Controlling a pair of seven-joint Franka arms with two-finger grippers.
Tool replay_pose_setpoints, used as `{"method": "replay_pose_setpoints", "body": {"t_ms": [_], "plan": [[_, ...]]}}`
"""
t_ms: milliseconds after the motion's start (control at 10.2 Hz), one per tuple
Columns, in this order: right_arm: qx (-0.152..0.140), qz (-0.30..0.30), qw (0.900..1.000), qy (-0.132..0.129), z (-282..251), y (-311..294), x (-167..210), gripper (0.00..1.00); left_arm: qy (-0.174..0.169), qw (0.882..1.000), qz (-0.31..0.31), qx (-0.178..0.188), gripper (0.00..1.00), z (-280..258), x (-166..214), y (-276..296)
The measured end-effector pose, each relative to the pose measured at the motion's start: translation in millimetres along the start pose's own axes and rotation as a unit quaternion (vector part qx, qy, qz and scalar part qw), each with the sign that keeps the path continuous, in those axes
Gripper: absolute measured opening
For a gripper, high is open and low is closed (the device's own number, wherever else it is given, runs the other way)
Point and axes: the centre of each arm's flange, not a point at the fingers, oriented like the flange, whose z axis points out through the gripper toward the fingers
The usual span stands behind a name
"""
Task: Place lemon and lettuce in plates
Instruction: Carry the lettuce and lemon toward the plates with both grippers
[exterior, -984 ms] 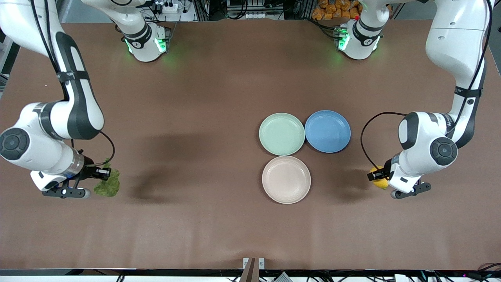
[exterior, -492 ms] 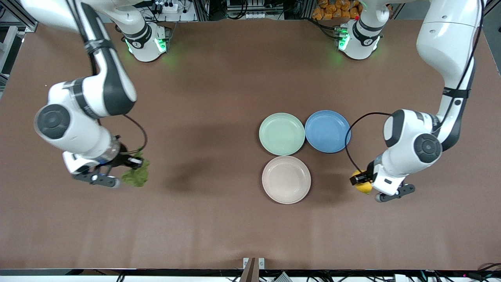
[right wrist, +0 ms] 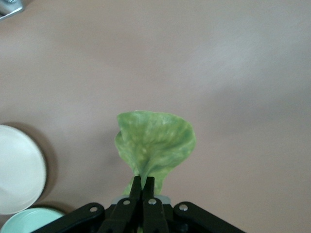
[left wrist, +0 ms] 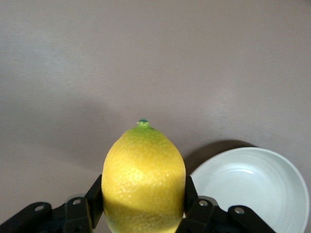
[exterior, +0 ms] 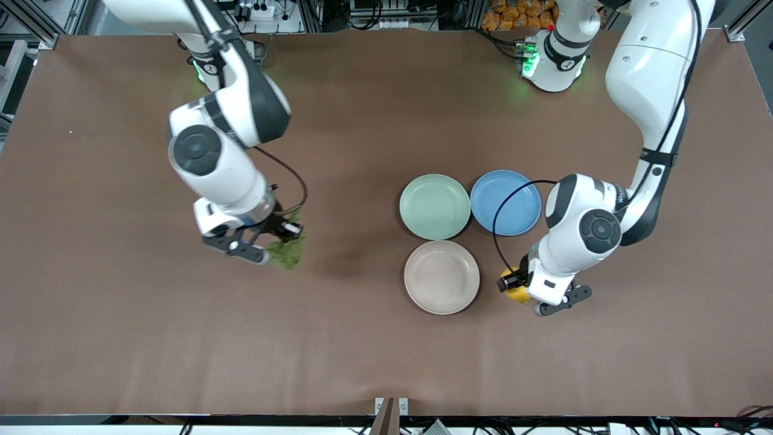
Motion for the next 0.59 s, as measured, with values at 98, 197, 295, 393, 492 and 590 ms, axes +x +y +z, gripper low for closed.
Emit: {"method": "replay_pose_setpoints", "body": {"t_ms": [98, 197, 295, 393, 492, 590], "plan": [[0.015, 0.013, 1.0, 0.008, 7, -20, -16, 0.02, 0.006, 1.0, -0.001, -0.009, 0.66, 4, -6, 10], [0.029, 0.024, 0.999, 0.015, 16, -39, -31, 0.02, 0.007, 1.0, -0.001, -0.02, 0.66, 10, -14, 21], [0.043, 0.032, 0.998, 0.019, 27, -56, -47, 0.02, 0.002, 1.0, 0.005, -0.031, 0.66, 20, -29, 37], [0.053, 0.038, 0.998, 0.022, 39, -71, -63, 0.02, -0.005, 0.999, 0.008, -0.035, 0.66, 29, -45, 52], [0.06, 0.04, 0.997, 0.024, 53, -84, -78, 0.02, -0.01, 0.999, 0.007, -0.033, 0.66, 38, -58, 62], [0.067, 0.04, 0.997, 0.024, 66, -96, -94, 0.02, -0.015, 0.999, 0.009, -0.031, 0.66, 44, -64, 66]]}}
